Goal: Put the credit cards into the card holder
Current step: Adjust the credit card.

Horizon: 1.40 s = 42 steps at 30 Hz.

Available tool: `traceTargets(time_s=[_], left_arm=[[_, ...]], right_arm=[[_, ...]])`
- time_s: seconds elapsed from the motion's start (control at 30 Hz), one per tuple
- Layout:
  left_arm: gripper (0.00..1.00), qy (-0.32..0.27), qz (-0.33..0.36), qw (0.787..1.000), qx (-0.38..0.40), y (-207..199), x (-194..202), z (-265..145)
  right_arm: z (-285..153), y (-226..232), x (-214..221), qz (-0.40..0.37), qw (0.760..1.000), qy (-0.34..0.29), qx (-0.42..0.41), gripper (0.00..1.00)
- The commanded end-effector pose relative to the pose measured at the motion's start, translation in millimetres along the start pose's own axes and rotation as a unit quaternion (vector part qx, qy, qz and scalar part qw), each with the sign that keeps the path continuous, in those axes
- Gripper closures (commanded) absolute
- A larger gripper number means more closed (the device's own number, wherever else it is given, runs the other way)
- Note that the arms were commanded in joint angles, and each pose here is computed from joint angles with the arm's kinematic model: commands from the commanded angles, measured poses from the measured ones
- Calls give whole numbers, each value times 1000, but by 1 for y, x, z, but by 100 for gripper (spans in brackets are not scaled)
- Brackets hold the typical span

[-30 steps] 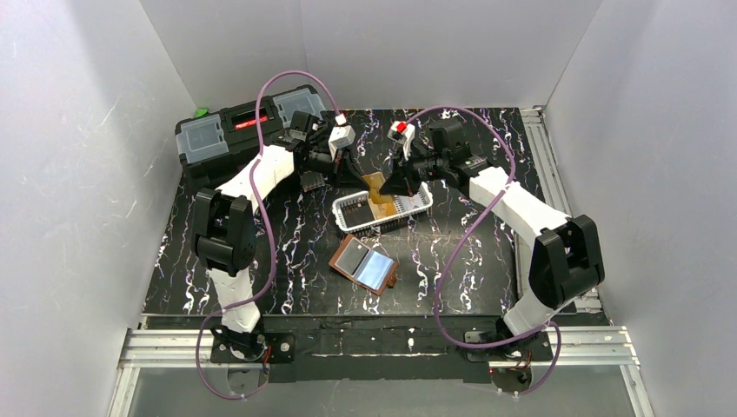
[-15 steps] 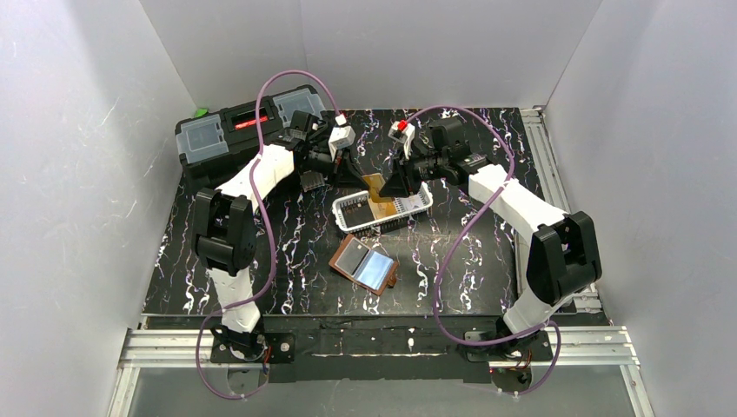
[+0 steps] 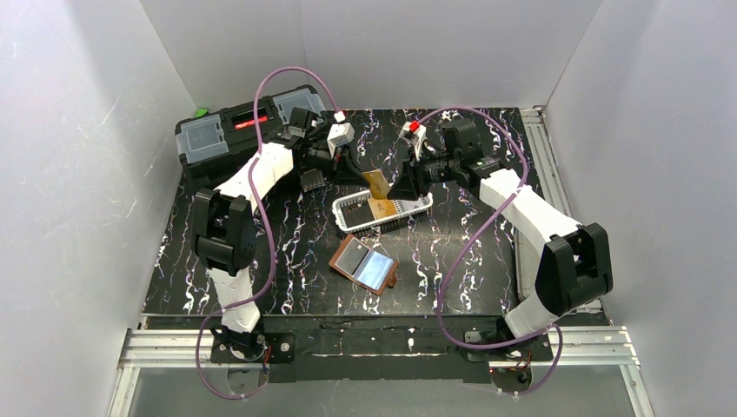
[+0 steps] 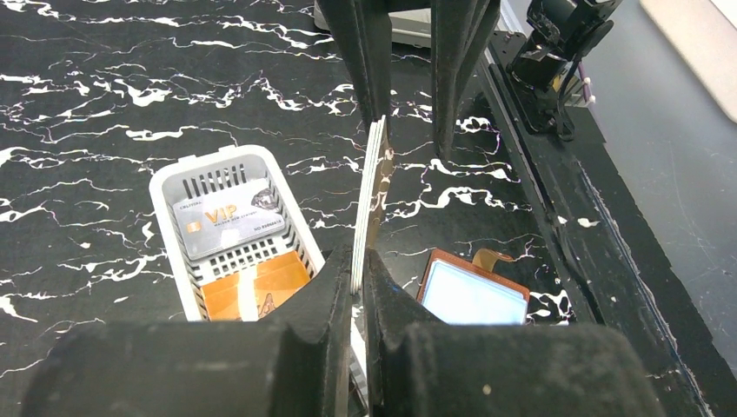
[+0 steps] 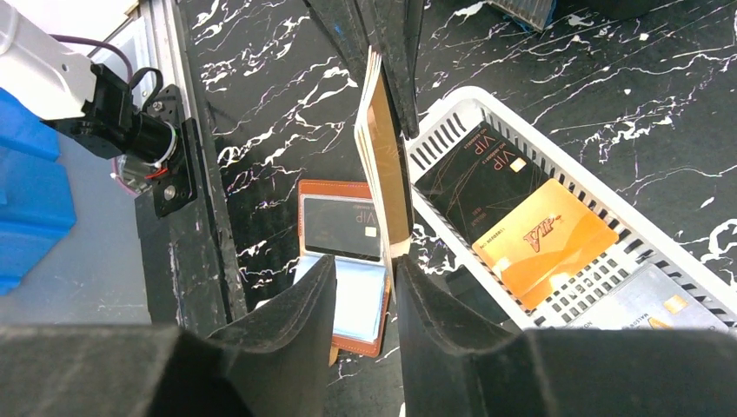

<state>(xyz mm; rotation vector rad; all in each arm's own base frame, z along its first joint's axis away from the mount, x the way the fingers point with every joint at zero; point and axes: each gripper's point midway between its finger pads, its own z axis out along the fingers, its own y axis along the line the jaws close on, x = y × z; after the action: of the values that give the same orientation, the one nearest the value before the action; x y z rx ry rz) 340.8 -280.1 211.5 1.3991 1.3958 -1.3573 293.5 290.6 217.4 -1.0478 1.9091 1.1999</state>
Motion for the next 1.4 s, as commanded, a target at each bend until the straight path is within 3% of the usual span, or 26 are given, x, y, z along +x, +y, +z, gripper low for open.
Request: traceTargets(time_s=[0.0,0.23,0.47,0.67,0.7,0.8,0.93,1.17,1.37], left_arm=[[100,4,48,998,-35,20,-13,-17],[100,5,47,998,-32,17,-13,-17],[100,2,47,998,-29,14,-16,-18],[100,5,49,998,-30,14,-15,-18],[100,4,49,998,-29,13,-15,-18],[100,2,48,999,-24,10,-16,-18],[100,-4,43,999,-11,2,-17,-17],[100,-19,28,999,17,-21,-29,-18],[100,-20,25,999,26,-31,-28,-18]], right_arm=[[-11,32,3,12,999,7,-50,62],[-12,30,4,7,999,7,-49,73],[-10,25,1,9,999,6,-41,97],[-11,17,1,9,1000,7,-15,99],[-11,13,1,10,1000,7,-3,98],[-13,-5,1,5,999,9,50,81],[-20,-17,-19,-29,996,-30,79,65],[-20,8,-33,-71,997,-35,0,58],[-24,19,-41,-101,993,-55,-18,54]])
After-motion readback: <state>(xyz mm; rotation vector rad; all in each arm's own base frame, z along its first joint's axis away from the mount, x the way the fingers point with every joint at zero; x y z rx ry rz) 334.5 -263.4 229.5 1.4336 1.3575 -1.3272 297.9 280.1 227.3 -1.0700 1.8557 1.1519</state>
